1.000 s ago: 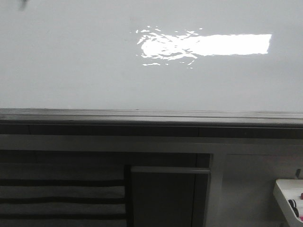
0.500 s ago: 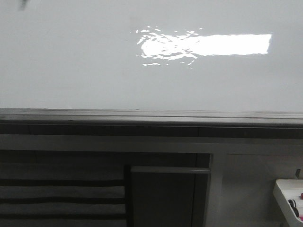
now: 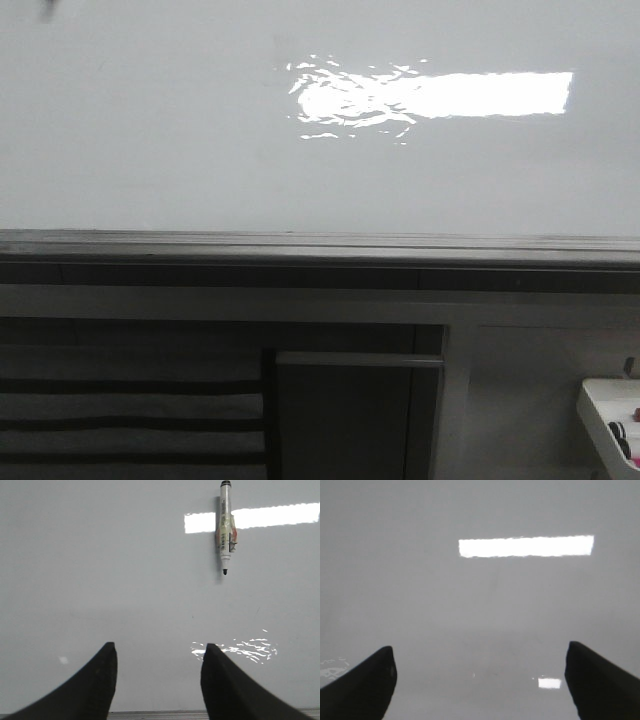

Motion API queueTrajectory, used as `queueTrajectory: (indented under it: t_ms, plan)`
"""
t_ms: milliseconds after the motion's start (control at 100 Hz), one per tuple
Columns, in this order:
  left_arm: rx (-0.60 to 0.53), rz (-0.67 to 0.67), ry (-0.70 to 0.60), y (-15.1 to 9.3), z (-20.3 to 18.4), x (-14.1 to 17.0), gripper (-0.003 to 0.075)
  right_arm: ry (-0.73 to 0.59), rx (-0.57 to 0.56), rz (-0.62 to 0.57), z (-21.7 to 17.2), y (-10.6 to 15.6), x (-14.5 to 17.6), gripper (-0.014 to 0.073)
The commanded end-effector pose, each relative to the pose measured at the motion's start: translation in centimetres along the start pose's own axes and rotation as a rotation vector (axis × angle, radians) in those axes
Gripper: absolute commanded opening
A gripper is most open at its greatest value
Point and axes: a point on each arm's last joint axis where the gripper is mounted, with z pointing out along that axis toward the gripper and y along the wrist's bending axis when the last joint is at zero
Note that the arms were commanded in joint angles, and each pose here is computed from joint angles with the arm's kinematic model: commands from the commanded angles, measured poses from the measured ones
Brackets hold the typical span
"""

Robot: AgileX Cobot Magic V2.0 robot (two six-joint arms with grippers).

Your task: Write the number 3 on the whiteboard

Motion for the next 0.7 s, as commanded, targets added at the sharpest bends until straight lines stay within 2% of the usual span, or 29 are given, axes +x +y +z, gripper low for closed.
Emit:
queueTrajectory:
  t_ms: [0,150,470,640,690]
  plan:
    - [0.013,-0.011,-0.086,-0.1,0.3,-1.7,0.0318,-0.096,0.013,-0.010,0.0,-0.1,-1.7,0.0617]
    - [0.030,0.020,-0.009,-0.3,2.2,-1.7,0.0317,-0.096,0.012,-0.006,0.0,-0.1,-1.7,0.0617]
    - [0.187,0.104,0.140,-2.7,8.7,-3.6,0.0323,-0.096,0.011,-0.003,0.0,-0.1,-1.7,0.0617]
    - [0.200,0.108,0.203,-3.6,13.2,-5.0,0.0441,-0.096,0.011,-0.003,0.0,-0.1,-1.7,0.0617]
    - [0.203,0.100,0.215,-3.8,14.5,-5.4,0.0449,-0.096,0.011,-0.003,0.0,-0.1,-1.7,0.0617]
